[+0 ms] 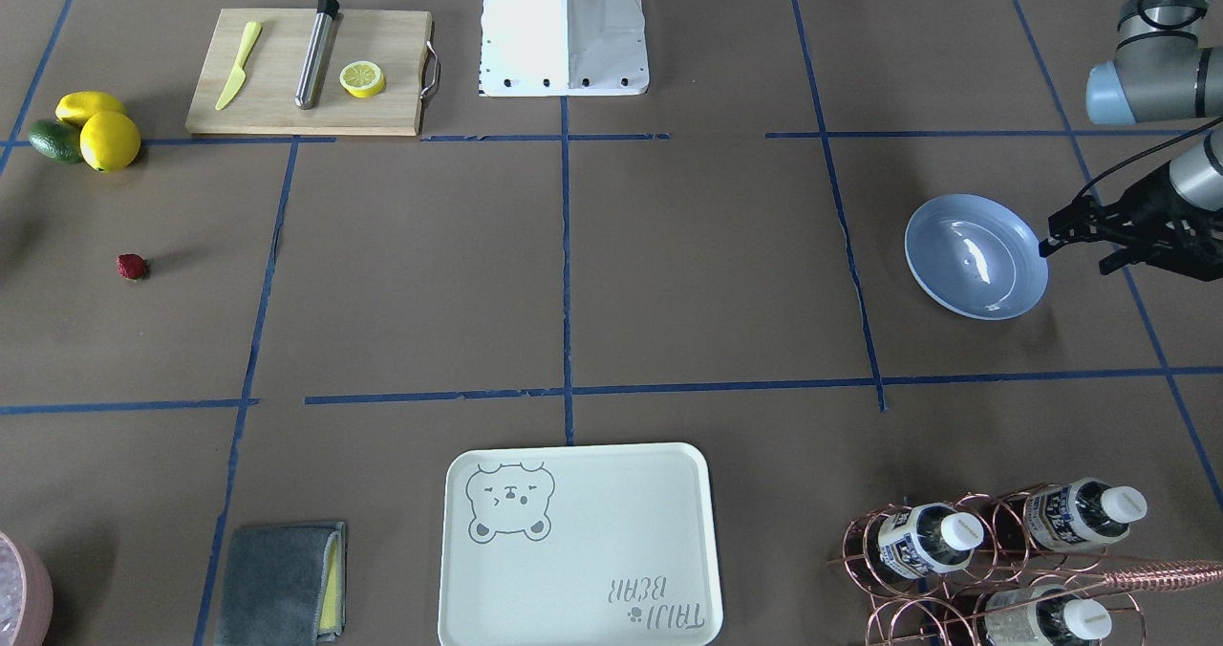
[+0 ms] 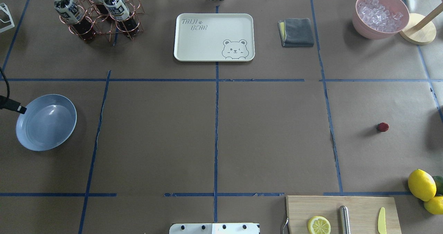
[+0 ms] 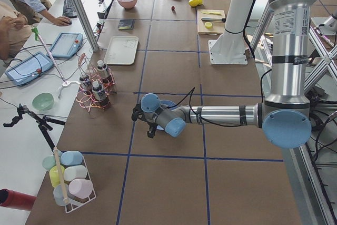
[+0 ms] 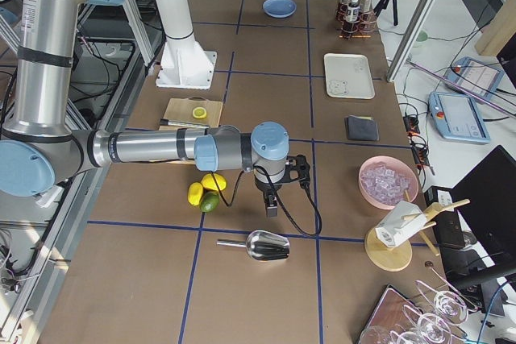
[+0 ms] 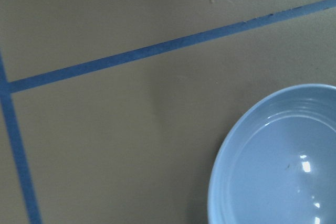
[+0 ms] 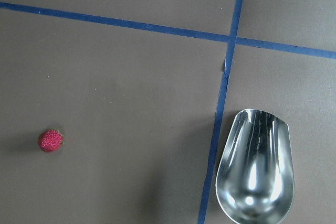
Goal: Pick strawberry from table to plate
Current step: 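Lower the left gripper to the rim of the light blue plate and grasp it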
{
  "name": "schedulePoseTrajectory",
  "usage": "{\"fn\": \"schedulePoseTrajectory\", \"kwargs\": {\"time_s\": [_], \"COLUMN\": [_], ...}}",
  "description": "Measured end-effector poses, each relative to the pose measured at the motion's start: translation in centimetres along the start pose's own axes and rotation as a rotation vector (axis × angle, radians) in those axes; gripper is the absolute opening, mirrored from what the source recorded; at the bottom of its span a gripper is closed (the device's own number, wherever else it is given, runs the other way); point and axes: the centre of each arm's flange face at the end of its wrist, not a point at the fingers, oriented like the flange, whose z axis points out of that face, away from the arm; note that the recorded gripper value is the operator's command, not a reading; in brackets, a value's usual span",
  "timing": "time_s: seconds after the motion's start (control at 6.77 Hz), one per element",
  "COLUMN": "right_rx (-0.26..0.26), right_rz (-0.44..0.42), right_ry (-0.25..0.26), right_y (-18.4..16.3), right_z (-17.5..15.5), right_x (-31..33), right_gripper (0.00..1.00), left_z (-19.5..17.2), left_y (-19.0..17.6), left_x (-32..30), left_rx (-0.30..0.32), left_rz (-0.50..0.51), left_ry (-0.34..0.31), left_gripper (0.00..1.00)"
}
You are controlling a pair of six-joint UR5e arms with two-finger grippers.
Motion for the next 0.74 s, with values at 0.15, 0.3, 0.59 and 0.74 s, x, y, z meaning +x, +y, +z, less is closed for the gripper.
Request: {"fn": "schedulePoseTrajectory", "kwargs": {"time_s": [0.15,0.3,0.59,0.74], "right_rx": [0.000,0.000,0.002,0.003], "right_rz": [0.000,0.000,-0.003,-0.004], "right_ry": [-0.001,-0.002,-0.002,-0.002], "right_y": [0.0,0.0,0.0,0.0], "right_z": [0.0,0.0,-0.1,-0.1], "right_x": [0.0,0.0,-0.1,-0.2], "right_gripper": [1.00,1.00,1.00,1.00], "left_z": [1.7,2.7,3.2,3.2], "left_y": [-0.1,-0.1,0.0,-0.1], "left_x": [0.8,0.7,0.5,0.7], "left_rx": [-0.015,-0.025,-0.031,-0.030], "left_rz": [-0.028,-0.046,-0.056,-0.057], "left_ry": [-0.021,-0.034,-0.042,-0.039], "left_gripper": [0.72,0.33,0.00,0.00]}}
